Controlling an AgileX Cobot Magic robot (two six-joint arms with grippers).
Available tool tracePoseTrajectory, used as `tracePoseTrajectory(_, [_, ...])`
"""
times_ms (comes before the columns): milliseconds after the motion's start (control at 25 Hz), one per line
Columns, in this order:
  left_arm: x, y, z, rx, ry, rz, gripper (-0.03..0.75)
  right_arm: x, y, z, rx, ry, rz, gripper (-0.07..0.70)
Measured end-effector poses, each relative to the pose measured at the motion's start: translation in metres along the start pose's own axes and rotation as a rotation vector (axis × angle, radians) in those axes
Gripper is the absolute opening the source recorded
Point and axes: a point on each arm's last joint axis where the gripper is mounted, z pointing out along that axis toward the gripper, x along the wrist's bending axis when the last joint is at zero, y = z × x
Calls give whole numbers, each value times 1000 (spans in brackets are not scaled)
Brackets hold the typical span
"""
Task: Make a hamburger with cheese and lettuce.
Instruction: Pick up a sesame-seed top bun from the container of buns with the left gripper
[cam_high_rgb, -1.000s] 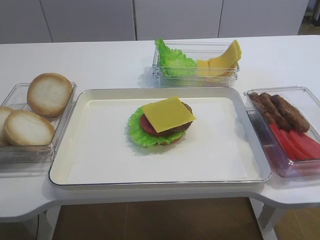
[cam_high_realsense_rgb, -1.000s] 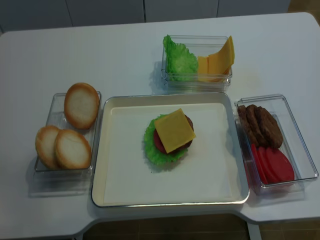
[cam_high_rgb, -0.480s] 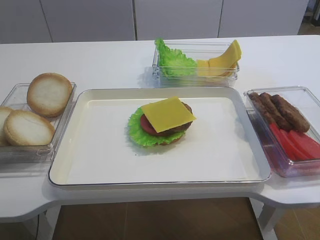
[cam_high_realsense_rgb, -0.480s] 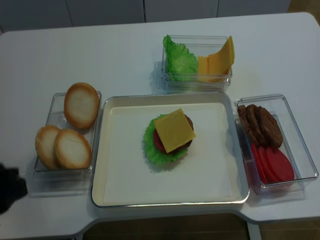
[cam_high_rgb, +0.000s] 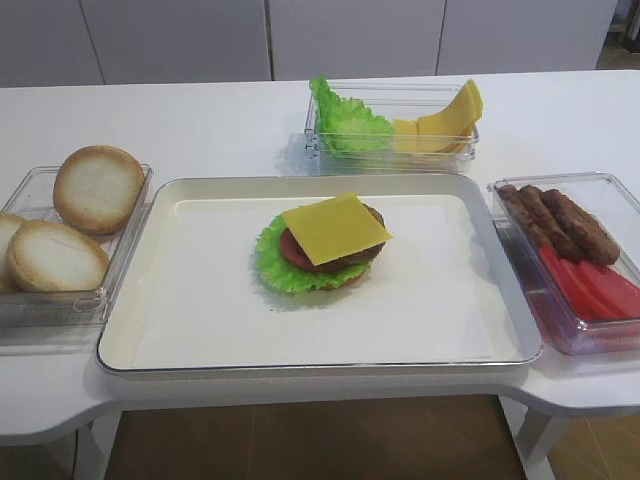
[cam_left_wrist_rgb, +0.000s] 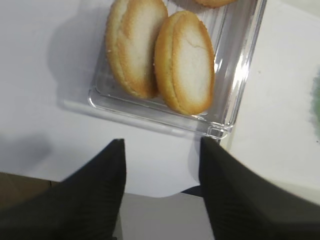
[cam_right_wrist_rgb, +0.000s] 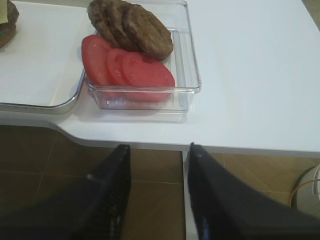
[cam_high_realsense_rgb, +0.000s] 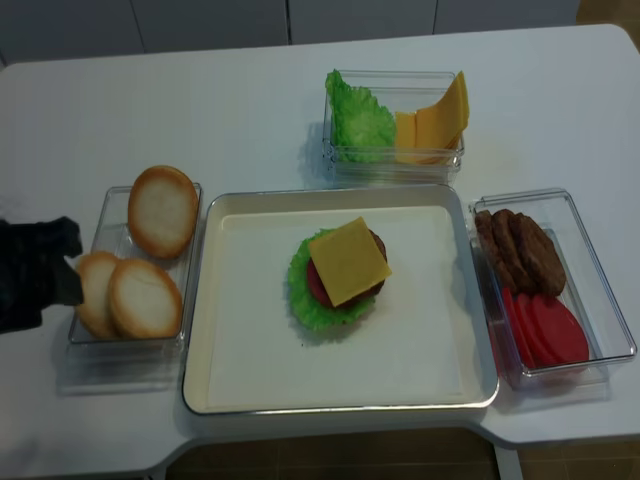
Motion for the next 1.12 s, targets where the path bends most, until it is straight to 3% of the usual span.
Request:
tracePoseTrajectory(200, [-6,10,23,68,-14,-33,358,0,0,0,0,0,0,308])
tracePoseTrajectory(480, [-10,19,43,95,-17,-67,358,0,0,0,0,0,0,308])
tracePoseTrajectory(640, [-10,22,43,77,-18,-75,358,0,0,0,0,0,0,305])
tracePoseTrajectory(880, [-3,26,45,40,56,-126,358,0,0,0,0,0,0,300])
tracePoseTrajectory(1120, [4,32,45,-7,107,-108,358,0,0,0,0,0,0,282])
